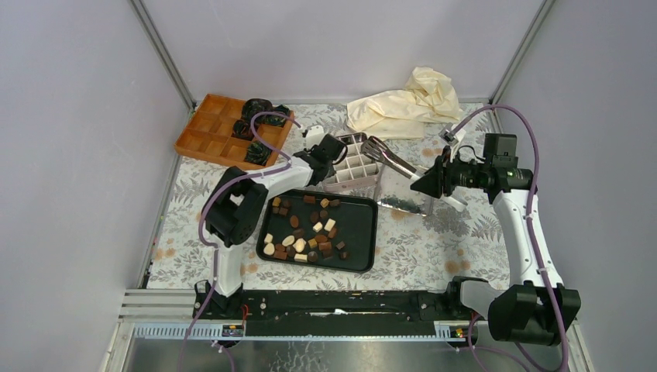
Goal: Pack the chocolate
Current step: Adjust the packing box at the center of the board, then place the fake chocolate in the packing box.
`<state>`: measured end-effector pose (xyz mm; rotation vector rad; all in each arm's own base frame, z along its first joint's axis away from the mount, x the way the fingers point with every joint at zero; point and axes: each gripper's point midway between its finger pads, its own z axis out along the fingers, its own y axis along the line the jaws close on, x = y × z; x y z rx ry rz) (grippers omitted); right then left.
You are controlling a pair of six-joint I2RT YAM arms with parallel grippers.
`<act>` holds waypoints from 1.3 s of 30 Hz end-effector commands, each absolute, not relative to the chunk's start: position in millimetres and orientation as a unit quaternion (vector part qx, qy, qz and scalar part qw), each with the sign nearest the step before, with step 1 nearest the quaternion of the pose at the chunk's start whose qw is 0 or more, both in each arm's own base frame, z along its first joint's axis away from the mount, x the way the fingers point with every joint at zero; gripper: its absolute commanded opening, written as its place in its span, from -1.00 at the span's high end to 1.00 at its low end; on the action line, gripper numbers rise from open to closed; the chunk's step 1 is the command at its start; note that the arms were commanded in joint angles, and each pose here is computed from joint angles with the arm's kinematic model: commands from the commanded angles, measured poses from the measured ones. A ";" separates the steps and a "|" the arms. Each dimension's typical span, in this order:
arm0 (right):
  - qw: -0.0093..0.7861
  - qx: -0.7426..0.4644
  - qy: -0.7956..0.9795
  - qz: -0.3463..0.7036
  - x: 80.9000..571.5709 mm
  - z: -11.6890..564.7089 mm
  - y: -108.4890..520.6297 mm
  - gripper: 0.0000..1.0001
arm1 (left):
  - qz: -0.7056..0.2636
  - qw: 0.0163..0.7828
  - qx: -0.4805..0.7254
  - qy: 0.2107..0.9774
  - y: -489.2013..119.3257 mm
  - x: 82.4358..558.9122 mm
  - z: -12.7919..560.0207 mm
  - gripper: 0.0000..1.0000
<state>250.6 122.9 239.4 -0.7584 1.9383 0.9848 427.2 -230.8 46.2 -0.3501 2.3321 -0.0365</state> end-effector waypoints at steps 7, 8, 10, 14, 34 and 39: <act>0.398 -0.324 0.781 0.355 284.0 226.7 121.7 0.83 | -0.100 0.442 -0.155 0.878 -219.0 415.5 136.5 -0.16; 0.394 -0.330 0.783 0.349 286.6 224.0 124.0 0.83 | -0.105 0.452 -0.153 0.872 -214.2 410.7 146.9 -0.22; 0.385 -0.343 0.787 0.340 292.8 218.8 130.8 0.83 | -0.112 0.465 -0.152 0.865 -201.8 397.9 157.9 -0.40; 0.367 -0.364 0.793 0.321 309.0 212.4 148.5 0.82 | -0.144 0.475 -0.152 0.855 -181.5 372.5 173.6 -0.65; 0.297 -0.449 0.810 0.233 376.8 170.4 228.3 0.77 | -0.331 0.518 -0.183 0.767 -141.4 251.7 178.9 -0.88; 0.285 -0.449 0.817 0.222 386.3 160.3 233.4 0.75 | -0.330 0.515 -0.183 0.769 -142.1 252.2 179.4 -0.88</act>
